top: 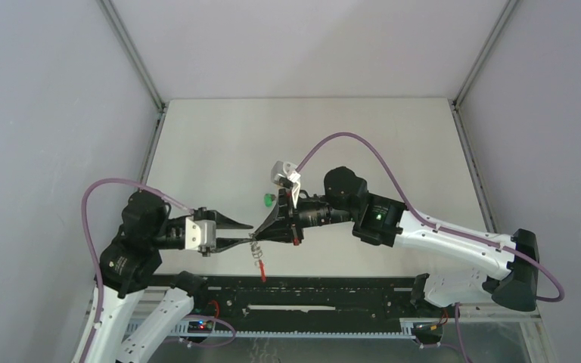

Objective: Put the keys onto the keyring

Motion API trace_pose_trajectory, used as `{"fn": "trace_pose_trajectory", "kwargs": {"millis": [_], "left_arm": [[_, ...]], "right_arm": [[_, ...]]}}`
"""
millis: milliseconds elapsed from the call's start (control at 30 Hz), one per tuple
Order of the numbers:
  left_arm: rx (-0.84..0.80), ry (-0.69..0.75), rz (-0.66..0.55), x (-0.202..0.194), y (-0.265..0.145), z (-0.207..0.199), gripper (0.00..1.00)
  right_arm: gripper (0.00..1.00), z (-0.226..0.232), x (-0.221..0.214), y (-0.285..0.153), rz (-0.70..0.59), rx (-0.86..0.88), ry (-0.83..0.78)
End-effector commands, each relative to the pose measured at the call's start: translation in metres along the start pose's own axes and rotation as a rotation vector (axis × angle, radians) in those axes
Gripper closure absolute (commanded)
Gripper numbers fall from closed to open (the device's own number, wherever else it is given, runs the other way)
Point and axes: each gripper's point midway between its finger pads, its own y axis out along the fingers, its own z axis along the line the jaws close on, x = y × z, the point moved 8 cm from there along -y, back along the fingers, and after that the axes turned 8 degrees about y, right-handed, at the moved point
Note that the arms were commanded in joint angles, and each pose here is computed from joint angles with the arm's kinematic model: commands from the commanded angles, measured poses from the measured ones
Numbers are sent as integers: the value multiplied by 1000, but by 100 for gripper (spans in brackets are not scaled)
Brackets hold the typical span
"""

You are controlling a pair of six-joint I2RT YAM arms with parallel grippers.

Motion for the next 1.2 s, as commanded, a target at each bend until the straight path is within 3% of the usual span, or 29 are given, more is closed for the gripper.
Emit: {"fn": "trace_pose_trajectory", "kwargs": {"millis": [0, 167, 367, 533, 600, 767, 800, 900, 1167], "left_arm": [[7, 68, -39, 15, -3, 1, 71], [8, 81, -30, 10, -3, -2, 76], [7, 78, -33, 13, -3, -1, 99], [37, -8, -20, 11, -3, 0, 100], [79, -73, -20, 11, -1, 4, 100], [131, -217, -35, 9, 4, 10, 100], [137, -234, -41, 9, 5, 11, 100], [156, -251, -60, 12, 6, 14, 100], [182, -256, -83, 17, 5, 17, 100]], "right_arm": [[100, 7, 15, 0, -47, 36, -9], [100, 9, 15, -1, -48, 42, -4], [100, 10, 14, 0, -42, 46, -2], [99, 6, 15, -3, -54, 9, -17], [91, 5, 19, -8, -68, -16, -35], [56, 4, 22, -19, -79, -60, -84], [53, 4, 21, -21, -70, -69, -86], [48, 5, 22, -26, -74, -85, -101], [47, 6, 26, -36, -93, -127, -125]]}}
